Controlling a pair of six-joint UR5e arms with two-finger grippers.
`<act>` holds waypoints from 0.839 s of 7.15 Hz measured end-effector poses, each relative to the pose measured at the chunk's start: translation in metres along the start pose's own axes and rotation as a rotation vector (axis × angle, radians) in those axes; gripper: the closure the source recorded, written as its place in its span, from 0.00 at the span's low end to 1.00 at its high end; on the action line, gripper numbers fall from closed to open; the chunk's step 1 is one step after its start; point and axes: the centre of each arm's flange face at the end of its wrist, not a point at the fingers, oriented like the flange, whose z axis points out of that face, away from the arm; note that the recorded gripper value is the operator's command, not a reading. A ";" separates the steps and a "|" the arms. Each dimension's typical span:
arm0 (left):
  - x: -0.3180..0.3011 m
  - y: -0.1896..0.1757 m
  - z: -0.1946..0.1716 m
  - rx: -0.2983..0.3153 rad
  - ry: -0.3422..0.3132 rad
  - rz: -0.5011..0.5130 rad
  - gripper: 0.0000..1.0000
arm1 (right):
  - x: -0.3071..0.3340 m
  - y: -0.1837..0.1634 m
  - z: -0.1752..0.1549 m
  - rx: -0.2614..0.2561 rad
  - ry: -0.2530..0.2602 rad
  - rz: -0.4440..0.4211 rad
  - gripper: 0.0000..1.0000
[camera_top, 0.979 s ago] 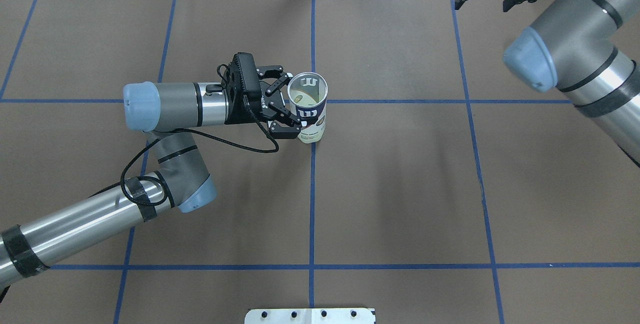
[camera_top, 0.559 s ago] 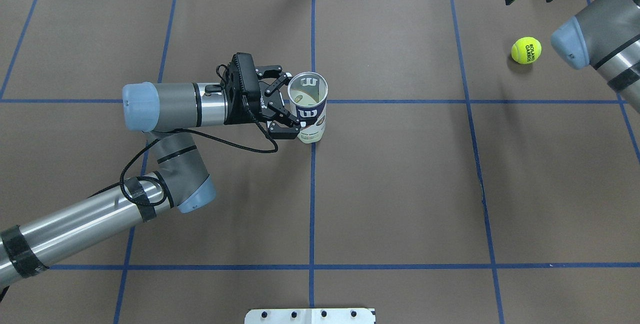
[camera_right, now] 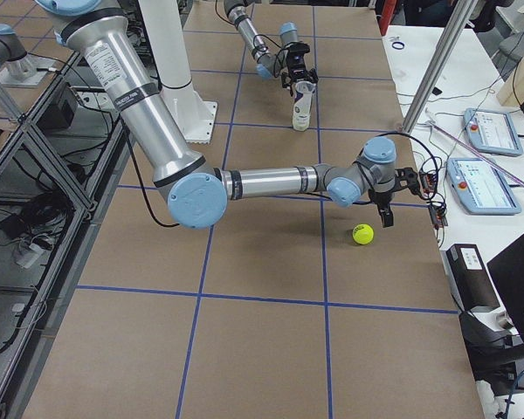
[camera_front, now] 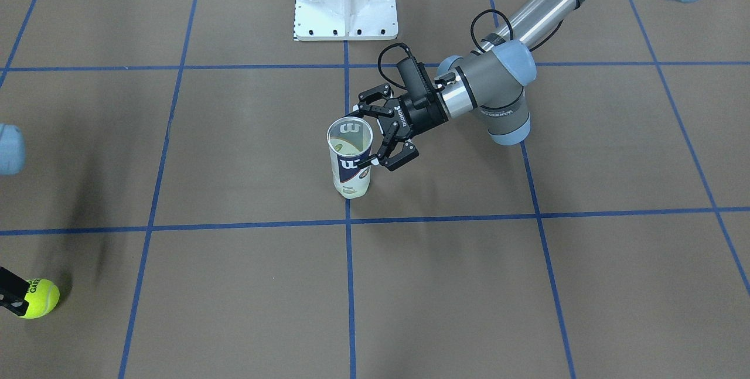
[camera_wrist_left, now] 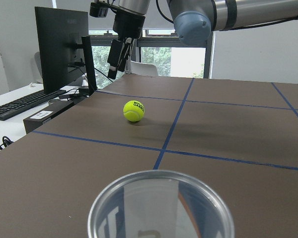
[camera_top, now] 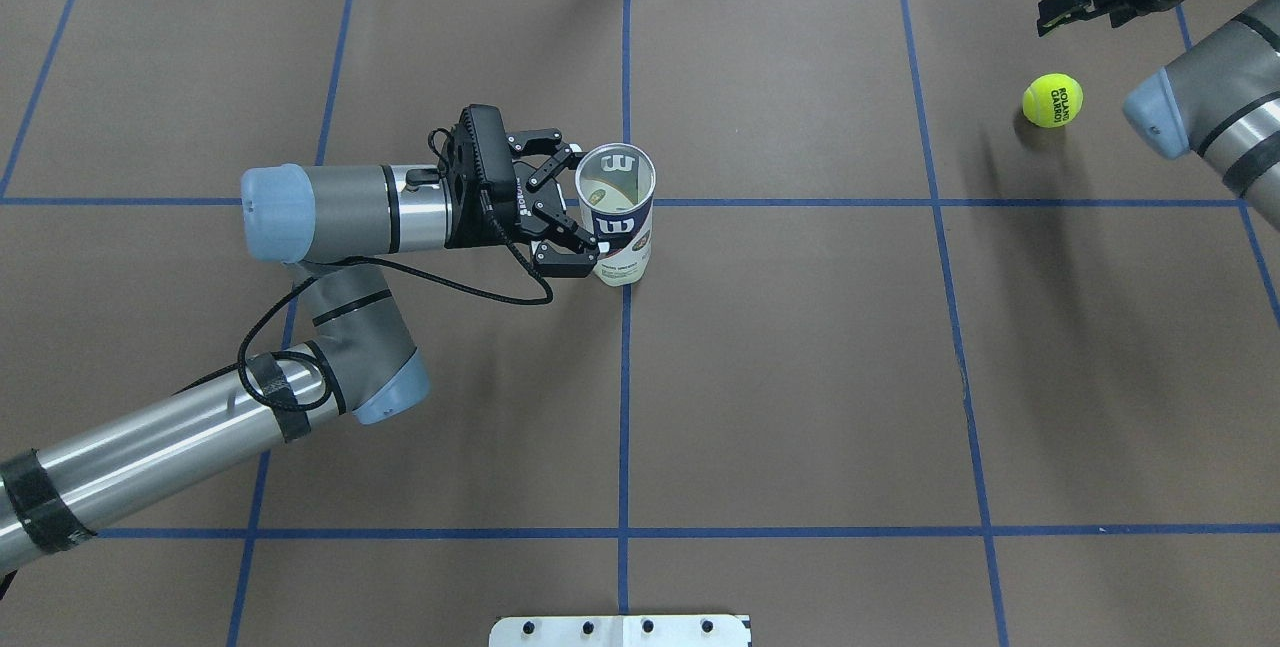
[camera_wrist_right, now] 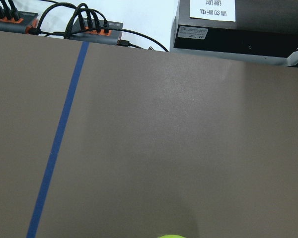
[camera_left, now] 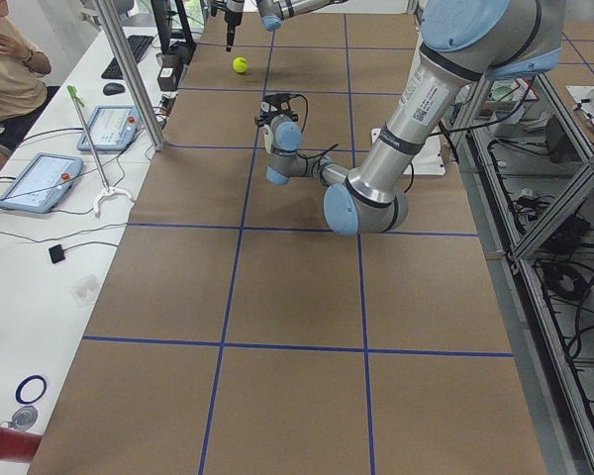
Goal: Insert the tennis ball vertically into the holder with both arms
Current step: 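Grasp the second yellow tennis ball with the right gripper and lift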
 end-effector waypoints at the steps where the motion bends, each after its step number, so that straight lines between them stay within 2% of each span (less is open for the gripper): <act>1: 0.000 0.000 0.000 0.000 0.000 0.000 0.01 | 0.007 0.011 0.012 -0.002 0.002 -0.008 0.01; 3: 0.001 0.000 0.000 0.000 0.001 0.000 0.01 | 0.012 0.038 0.036 -0.006 0.009 -0.028 0.01; 6: 0.001 0.000 0.000 0.002 0.002 0.001 0.01 | -0.005 0.060 0.063 -0.006 0.062 -0.050 0.01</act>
